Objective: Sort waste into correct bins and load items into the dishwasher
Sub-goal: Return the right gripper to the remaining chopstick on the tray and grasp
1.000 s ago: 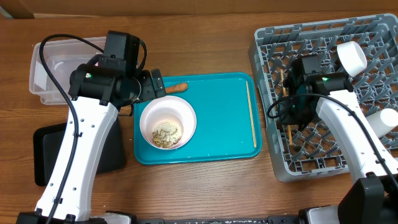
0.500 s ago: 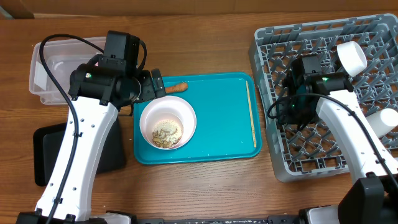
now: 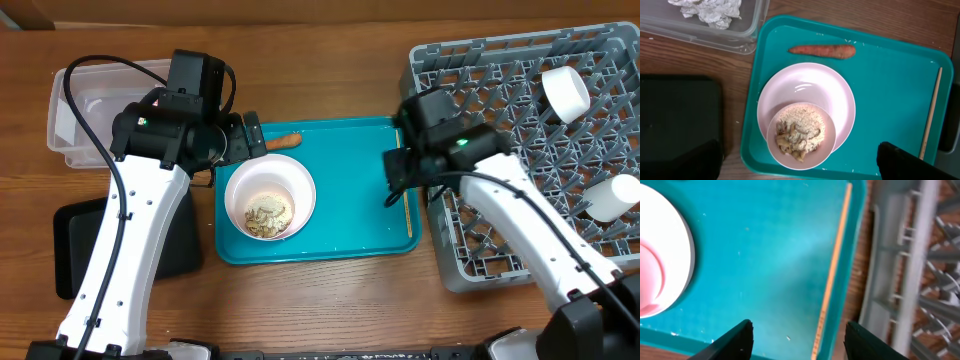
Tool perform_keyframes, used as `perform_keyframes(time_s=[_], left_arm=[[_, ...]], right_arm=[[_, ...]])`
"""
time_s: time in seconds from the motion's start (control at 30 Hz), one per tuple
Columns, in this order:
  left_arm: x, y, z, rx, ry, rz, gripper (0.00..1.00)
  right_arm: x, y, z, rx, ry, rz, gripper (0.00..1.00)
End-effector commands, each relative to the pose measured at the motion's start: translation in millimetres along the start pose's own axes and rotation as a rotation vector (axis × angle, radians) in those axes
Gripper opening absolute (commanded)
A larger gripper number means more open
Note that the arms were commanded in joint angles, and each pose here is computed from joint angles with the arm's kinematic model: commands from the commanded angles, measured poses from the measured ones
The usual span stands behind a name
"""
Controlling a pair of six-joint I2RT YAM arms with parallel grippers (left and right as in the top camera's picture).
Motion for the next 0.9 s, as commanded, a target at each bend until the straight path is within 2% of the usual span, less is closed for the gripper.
perform_keyframes(time_s=[0.0, 0.3, 0.6, 0.7, 0.83, 0.87], left_arm=[[-1.7, -0.1, -3.3, 0.0, -0.014, -0.005, 1.0], [-1.7, -0.1, -3.2, 0.0, -0.014, -0.007, 1.0], [-1.9, -0.3, -3.3, 0.0, -0.015, -0.007, 1.0], [-1.8, -0.2, -3.2, 0.0, -0.015, -0.007, 1.0], [-1.9, -0.3, -3.3, 0.0, -0.015, -0.007, 1.0], [-1.8, -0.2, -3.2, 0.0, -0.015, -0.007, 1.0]], right_arm=[[8.4, -3.4, 30.8, 0.072, 0.091, 0.047, 0.61], [29.0, -3.4, 96.8, 0.086, 0.299, 0.095, 0.57], [38.4, -0.7, 119.7, 0.066, 0.366, 0.117, 0.57], [39.5, 1.5, 122.0, 0.045, 0.375, 0.121, 0.46], [40.8, 2.3, 123.7, 0.038, 0.384, 0.123, 0.22], [40.9, 2.8, 123.7, 0.033, 0.384, 0.124, 0.19]])
Point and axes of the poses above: each gripper's point midway between its finger pads, its own z axis out along the fingers, its own y axis along the line the jaws close on, x = y × z, the point moved 7 cm from there along -z, back along the fingers, and after that the axes turned 11 degrees about -z, right-handed, at the moved point
